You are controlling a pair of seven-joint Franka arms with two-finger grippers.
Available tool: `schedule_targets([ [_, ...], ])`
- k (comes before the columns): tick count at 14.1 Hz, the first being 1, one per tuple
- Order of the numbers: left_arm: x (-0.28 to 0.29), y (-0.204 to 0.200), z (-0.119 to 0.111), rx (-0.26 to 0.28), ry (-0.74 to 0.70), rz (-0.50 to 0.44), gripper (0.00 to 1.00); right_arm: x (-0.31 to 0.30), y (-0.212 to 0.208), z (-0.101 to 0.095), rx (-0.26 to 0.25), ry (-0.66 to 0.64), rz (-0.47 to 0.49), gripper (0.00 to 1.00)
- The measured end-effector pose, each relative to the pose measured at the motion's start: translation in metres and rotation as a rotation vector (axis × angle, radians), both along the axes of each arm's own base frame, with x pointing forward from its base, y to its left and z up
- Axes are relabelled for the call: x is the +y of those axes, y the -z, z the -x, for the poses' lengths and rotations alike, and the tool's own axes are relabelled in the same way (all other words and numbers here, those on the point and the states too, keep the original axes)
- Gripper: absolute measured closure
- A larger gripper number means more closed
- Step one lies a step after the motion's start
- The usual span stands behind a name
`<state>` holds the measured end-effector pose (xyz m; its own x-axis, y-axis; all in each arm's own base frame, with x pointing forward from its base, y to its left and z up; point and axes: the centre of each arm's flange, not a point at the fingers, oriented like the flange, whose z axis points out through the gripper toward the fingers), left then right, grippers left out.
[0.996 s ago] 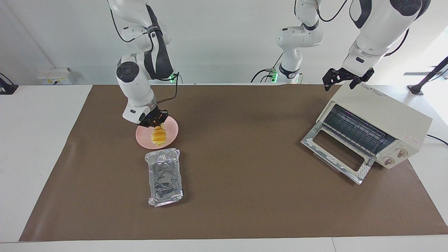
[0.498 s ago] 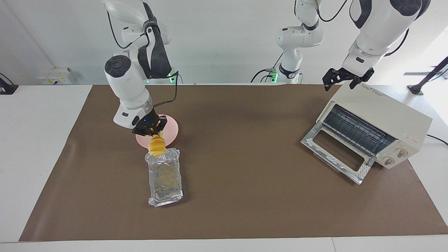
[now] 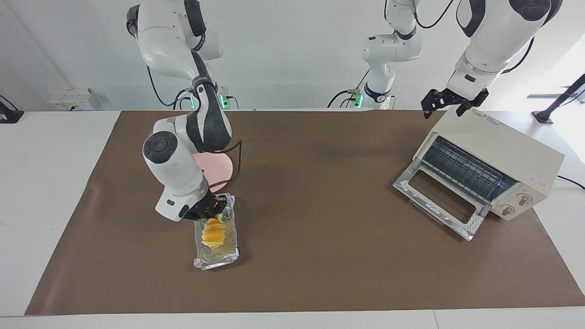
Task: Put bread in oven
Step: 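Carry the bread to the foil tray and release it inside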
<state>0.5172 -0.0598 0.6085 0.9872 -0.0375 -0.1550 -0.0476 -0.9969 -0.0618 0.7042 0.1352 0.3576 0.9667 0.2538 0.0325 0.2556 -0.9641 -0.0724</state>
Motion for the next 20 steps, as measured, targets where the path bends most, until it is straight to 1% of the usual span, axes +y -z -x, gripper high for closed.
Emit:
schedule_targets([
  [2, 0.0, 0.0, 0.0, 0.0, 0.0, 0.0, 0.0, 0.004, 0.02, 0.001, -0.006, -0.007, 0.007, 0.88],
  [5, 0.0, 0.0, 0.0, 0.0, 0.0, 0.0, 0.0, 0.002, 0.044, 0.009, -0.018, -0.012, 0.019, 0.88],
  [7, 0.0, 0.0, 0.0, 0.0, 0.0, 0.0, 0.0, 0.001, 0.049, 0.013, -0.012, -0.013, 0.022, 0.88],
  [10, 0.0, 0.0, 0.0, 0.0, 0.0, 0.0, 0.0, 0.001, 0.043, 0.015, -0.017, -0.004, 0.023, 0.88],
  [11, 0.0, 0.0, 0.0, 0.0, 0.0, 0.0, 0.0, -0.001, 0.039, 0.015, -0.014, 0.002, 0.023, 0.81],
  [13, 0.0, 0.0, 0.0, 0.0, 0.0, 0.0, 0.0, -0.005, 0.023, 0.013, 0.005, 0.008, 0.029, 0.61],
  [14, 0.0, 0.0, 0.0, 0.0, 0.0, 0.0, 0.0, -0.006, 0.012, 0.011, 0.023, 0.008, 0.033, 0.49],
  [15, 0.0, 0.0, 0.0, 0.0, 0.0, 0.0, 0.0, -0.007, 0.002, 0.009, 0.034, 0.01, 0.035, 0.39],
  [16, 0.0, 0.0, 0.0, 0.0, 0.0, 0.0, 0.0, -0.009, -0.006, 0.007, 0.036, 0.012, 0.036, 0.29],
  [17, 0.0, 0.0, 0.0, 0.0, 0.0, 0.0, 0.0, -0.012, -0.01, 0.005, 0.032, 0.015, 0.039, 0.16],
  [18, 0.0, 0.0, 0.0, 0.0, 0.0, 0.0, 0.0, -0.016, -0.012, 0.003, 0.018, 0.007, 0.051, 0.14],
  [20, 0.0, 0.0, 0.0, 0.0, 0.0, 0.0, 0.0, -0.03, -0.009, -0.004, -0.032, -0.018, 0.078, 0.15],
])
